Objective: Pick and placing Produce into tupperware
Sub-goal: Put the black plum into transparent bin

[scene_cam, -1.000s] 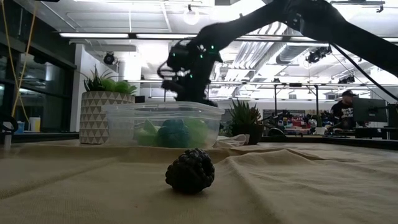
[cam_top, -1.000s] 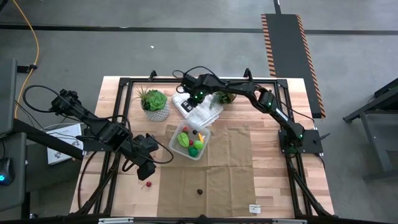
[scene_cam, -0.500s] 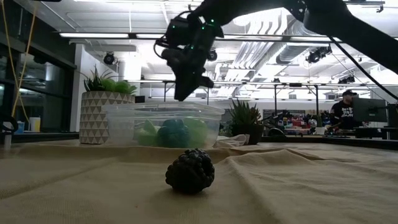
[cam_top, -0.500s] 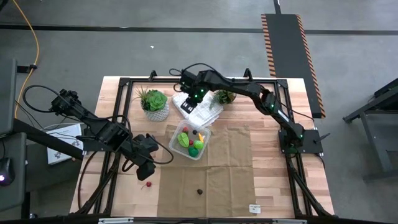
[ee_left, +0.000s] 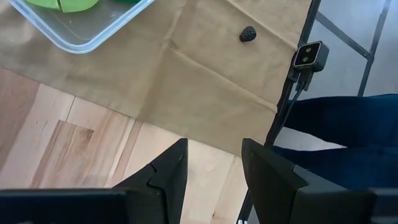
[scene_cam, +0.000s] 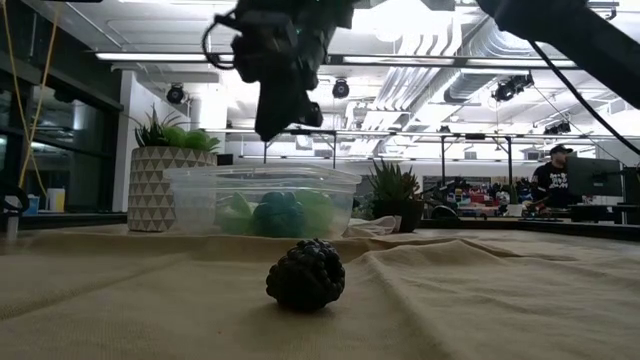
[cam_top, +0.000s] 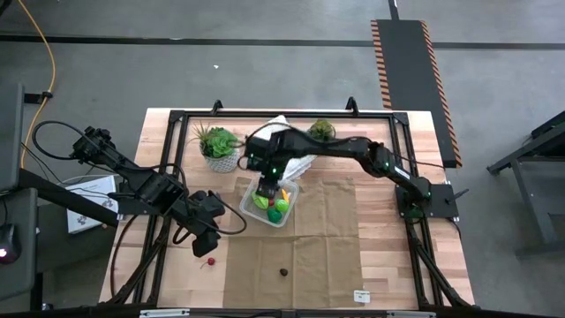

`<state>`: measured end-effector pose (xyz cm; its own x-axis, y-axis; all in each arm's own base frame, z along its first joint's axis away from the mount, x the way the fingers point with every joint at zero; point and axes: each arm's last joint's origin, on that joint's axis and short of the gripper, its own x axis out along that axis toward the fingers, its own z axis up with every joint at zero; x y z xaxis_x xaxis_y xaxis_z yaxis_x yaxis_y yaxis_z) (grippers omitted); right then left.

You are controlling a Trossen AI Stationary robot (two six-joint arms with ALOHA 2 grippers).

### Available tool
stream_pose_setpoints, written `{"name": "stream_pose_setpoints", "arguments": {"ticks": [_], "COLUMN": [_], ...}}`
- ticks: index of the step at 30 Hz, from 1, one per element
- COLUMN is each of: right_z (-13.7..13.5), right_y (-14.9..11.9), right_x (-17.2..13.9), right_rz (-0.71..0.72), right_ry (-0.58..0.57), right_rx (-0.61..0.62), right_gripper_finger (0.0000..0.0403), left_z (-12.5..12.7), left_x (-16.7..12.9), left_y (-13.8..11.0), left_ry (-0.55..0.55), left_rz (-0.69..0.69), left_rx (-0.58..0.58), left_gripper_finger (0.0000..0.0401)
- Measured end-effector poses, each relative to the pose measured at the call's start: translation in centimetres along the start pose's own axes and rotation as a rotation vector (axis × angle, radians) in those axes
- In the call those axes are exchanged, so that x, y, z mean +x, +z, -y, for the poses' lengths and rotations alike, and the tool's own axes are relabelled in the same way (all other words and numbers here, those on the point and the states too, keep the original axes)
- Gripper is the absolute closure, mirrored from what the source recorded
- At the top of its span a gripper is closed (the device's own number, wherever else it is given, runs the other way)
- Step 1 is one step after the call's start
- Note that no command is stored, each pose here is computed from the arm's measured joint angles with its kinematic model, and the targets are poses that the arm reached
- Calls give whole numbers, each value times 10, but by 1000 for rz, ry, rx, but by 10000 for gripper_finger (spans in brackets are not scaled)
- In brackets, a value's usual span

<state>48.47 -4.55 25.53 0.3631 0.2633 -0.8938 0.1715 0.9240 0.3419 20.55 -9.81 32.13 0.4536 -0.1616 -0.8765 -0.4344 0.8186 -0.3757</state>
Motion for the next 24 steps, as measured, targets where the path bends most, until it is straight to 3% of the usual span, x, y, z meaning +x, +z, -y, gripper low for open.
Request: {"name": "stream_pose_setpoints", "arguments": {"ticks": [4, 10, 24], "right_z": [-22, -39, -40], "right_y": [-5, -12, -14], "right_x": [7, 13, 14], "right_rz": [-12, -16, 5], "right_ry": [-11, -148, -224], "right_rx": [-35, -43, 90], "right_gripper_finger": [349, 349, 350], "left_z": [0, 0, 0], "left_x": [0, 0, 0], "left_y": [0, 0, 0], "left_ry": [0, 0, 0], "left_rz": [0, 0, 0], "left_rx": [15, 19, 26], "left_gripper_finger": [261, 261, 261]}}
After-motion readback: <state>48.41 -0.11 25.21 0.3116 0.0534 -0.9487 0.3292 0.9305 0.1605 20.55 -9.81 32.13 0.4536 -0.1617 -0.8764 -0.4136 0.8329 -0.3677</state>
